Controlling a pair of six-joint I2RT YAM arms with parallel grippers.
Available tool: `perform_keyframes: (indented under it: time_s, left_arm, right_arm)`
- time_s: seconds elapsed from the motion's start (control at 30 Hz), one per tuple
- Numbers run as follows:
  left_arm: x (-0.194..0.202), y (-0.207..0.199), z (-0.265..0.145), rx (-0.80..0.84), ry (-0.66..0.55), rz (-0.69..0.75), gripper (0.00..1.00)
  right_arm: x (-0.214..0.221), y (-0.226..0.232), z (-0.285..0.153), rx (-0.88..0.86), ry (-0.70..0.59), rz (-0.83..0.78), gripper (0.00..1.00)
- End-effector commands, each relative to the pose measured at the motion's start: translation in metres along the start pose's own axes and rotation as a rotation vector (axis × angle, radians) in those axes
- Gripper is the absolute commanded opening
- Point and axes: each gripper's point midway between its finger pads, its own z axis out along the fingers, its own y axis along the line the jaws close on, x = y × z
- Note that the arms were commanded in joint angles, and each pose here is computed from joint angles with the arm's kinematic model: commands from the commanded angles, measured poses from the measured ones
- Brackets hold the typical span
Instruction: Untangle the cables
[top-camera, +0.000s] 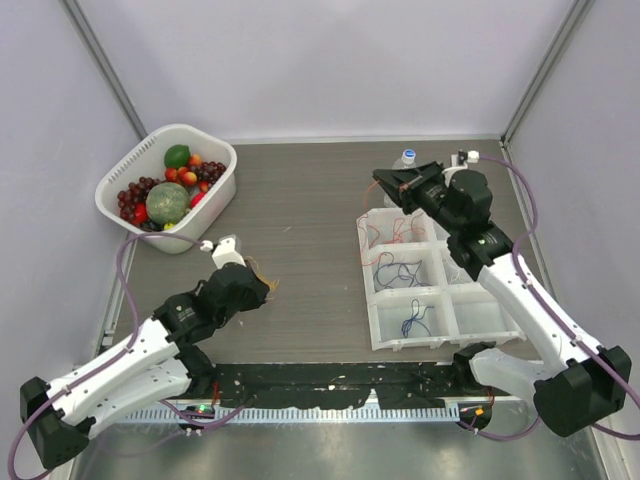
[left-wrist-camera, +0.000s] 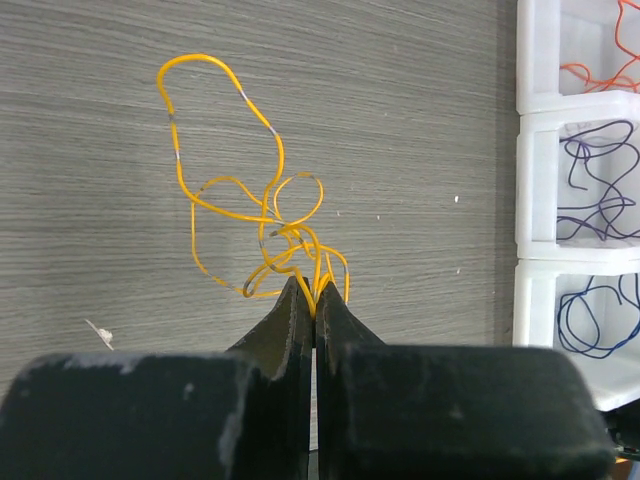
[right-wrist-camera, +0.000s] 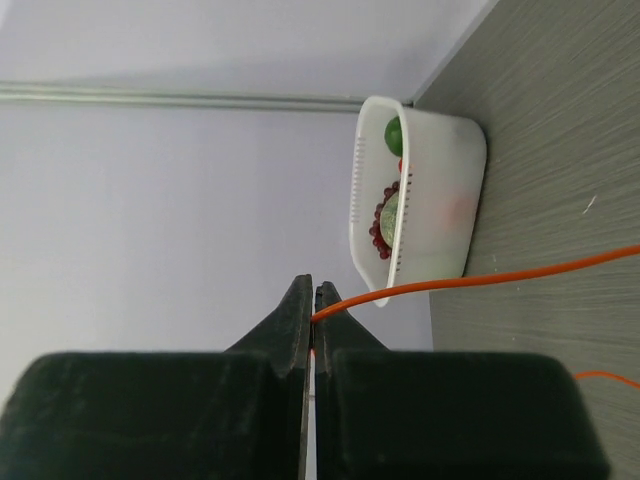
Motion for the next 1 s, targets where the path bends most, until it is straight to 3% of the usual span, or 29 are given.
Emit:
perform_keyframes:
  time_s: [0.0,0.3,0.47,0.73,0.97]
  left_arm:
    - [-0.015,-0.011,-0.004,0.019,-0.036,0.041,0.00]
    - [-0.014,-0.019,0.001,0.033,-0.015,0.061,0.00]
    - [-0.014,-0.018,-0.001,0.031,-0.012,0.059,0.00]
    - [-0.009,-0.015,0.000,0.026,0.001,0.031,0.00]
    - [-0.009,-0.018,0.001,0.024,0.006,0.021,0.00]
  right_arm:
    - [-0.023,0.028,-0.026,-0.110,-0.037,-0.037,0.01]
    - [-0.078,-0.049,-0.022,0.114,-0.112,-0.273,0.01]
    - [-0.092,-0.065,-0.005,0.144,-0.116,-0.433,0.01]
    - [-0.089,-0.065,0.024,0.018,-0.055,-0.702,0.01]
    - [-0.111,-0.071,0.050,0.079,-0.120,-0.830,0.01]
